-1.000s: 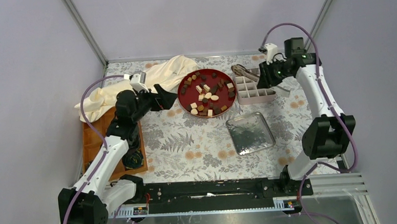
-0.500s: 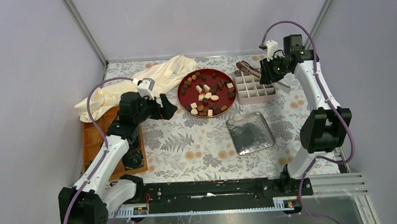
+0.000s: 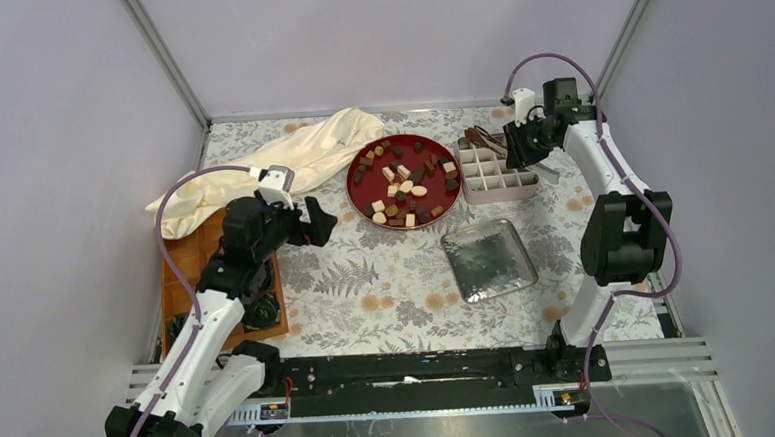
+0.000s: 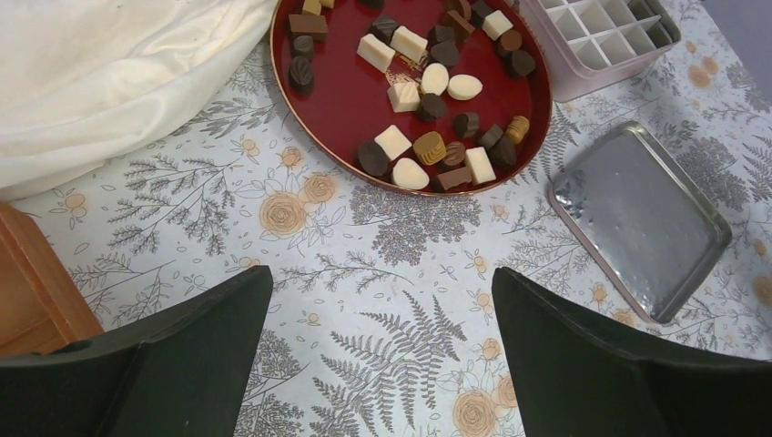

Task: Pack the chocolate
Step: Place the fake chocolate in the packing box.

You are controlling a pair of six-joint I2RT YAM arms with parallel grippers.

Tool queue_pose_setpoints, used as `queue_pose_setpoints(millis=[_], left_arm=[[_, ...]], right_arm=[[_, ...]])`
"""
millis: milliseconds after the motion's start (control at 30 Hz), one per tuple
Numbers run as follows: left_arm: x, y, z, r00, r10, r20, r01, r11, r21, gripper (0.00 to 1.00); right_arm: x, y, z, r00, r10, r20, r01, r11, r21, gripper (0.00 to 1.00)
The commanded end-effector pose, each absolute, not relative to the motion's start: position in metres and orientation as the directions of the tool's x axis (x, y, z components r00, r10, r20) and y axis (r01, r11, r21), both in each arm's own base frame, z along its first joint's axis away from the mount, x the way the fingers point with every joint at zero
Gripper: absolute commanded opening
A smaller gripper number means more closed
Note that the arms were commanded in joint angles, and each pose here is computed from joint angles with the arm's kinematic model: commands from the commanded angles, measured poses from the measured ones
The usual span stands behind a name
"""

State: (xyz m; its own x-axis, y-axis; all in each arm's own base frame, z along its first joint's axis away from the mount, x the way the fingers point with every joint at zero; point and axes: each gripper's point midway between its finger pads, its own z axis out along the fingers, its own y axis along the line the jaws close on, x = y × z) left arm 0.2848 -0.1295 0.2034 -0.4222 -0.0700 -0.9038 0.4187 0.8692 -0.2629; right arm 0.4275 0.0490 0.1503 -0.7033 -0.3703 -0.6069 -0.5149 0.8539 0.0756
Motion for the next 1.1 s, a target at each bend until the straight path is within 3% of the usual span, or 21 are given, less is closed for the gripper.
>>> queue_pose_setpoints(millis=[0, 567, 1067], left_arm=[[0.288, -0.125, 0.205, -0.396, -0.045, -0.917, 0.413, 0.884, -0.222, 0.99], [0.284, -0.133, 0.211, -0.396, -0.062, -0.916, 0.447, 0.859, -0.251, 0.99], [0.283, -0.135, 0.213, -0.396, -0.063, -0.916, 0.456, 0.853, -0.255, 0.99]], right_arm=[[0.456, 0.047, 0.157, -0.652, -0.391, -0.65, -0.524, 0.852, 0.012, 0.07], [0.465, 0.061, 0.137, -0.666, -0.436, -0.605, -0.551, 0.834, 0.004, 0.13], [0.462, 0.058, 0.142, -0.664, -0.437, -0.607, -0.539, 0.842, -0.016, 0.37]])
